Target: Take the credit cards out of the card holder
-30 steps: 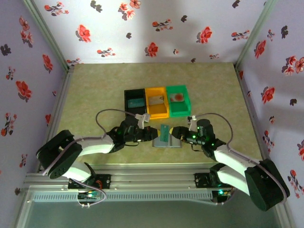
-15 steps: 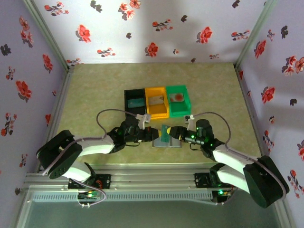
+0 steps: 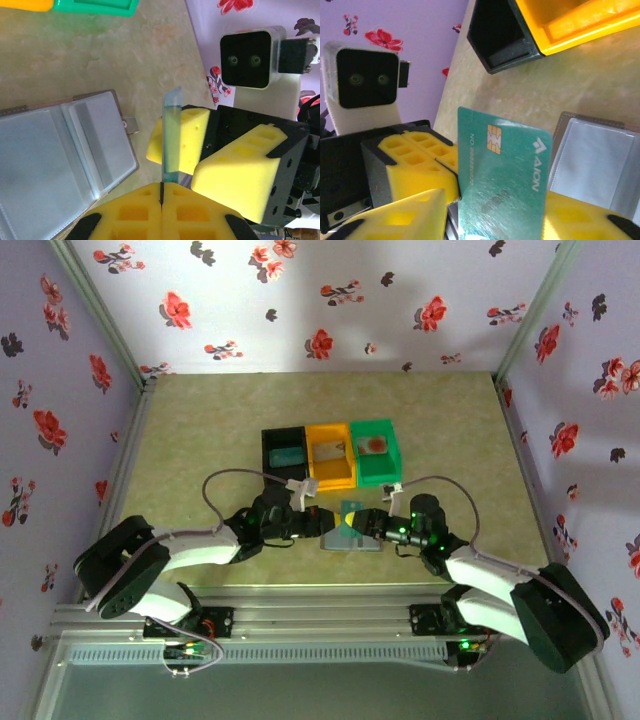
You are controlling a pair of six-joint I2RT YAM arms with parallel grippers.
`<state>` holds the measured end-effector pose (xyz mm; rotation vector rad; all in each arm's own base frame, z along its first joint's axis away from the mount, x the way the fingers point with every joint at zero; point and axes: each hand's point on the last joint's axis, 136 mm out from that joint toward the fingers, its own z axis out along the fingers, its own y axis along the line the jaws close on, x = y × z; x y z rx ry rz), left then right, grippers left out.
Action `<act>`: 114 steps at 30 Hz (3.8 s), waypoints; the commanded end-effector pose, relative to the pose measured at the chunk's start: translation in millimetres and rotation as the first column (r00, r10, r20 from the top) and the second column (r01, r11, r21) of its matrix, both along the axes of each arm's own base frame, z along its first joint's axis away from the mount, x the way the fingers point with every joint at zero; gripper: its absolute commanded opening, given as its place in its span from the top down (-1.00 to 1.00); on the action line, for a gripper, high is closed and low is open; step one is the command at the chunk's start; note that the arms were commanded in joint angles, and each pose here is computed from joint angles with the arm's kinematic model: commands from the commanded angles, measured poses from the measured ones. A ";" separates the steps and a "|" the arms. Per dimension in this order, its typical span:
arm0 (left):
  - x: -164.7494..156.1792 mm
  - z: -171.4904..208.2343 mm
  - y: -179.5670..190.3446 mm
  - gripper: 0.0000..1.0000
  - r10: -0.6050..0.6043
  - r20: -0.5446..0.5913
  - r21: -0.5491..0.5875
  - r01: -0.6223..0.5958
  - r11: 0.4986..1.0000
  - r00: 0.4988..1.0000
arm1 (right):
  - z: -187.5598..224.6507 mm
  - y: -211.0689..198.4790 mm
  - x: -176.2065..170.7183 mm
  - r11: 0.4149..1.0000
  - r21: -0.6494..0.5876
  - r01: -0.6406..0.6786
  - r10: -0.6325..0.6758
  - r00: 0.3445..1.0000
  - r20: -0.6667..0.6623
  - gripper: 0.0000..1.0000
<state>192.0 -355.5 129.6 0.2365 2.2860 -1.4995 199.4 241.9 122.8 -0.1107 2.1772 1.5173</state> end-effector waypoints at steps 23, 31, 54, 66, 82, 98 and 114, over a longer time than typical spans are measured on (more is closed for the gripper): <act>-39.7 83.1 88.5 -0.66 -0.360 0.061 0.487 0.287 0.825 0.931 | 50.5 31.7 -46.3 0.949 0.107 -0.296 0.280 0.950 0.138 1.00; -63.5 70.9 80.6 -0.70 -0.525 -0.077 0.478 0.493 0.727 0.848 | 62.9 52.4 -81.8 0.878 0.103 -0.467 0.439 0.872 0.215 1.00; -109.6 65.5 58.1 0.25 -0.682 -0.137 0.349 0.679 0.646 0.719 | 79.0 63.0 -127.8 0.772 0.096 -0.628 0.578 0.756 0.307 1.00; -111.1 84.4 57.8 1.00 -0.692 -0.081 0.312 0.678 0.666 0.717 | 77.5 61.1 -123.3 0.804 0.048 -0.593 0.552 0.774 0.312 0.12; 36.5 115.4 106.7 1.00 -0.120 0.111 0.280 0.084 0.956 0.987 | 88.7 -30.8 -35.4 0.988 -0.123 0.094 -0.033 0.904 0.425 -0.85; 180.0 49.3 152.9 1.00 0.412 0.037 0.386 -0.393 0.835 0.910 | 85.5 -37.2 -30.7 0.985 -0.118 0.130 -0.073 0.916 0.395 -0.98; 250.1 -7.4 143.0 1.00 0.549 -0.073 0.400 -0.479 0.781 0.833 | 76.4 -27.5 -35.7 0.992 -0.103 0.067 -0.025 0.930 0.366 -0.98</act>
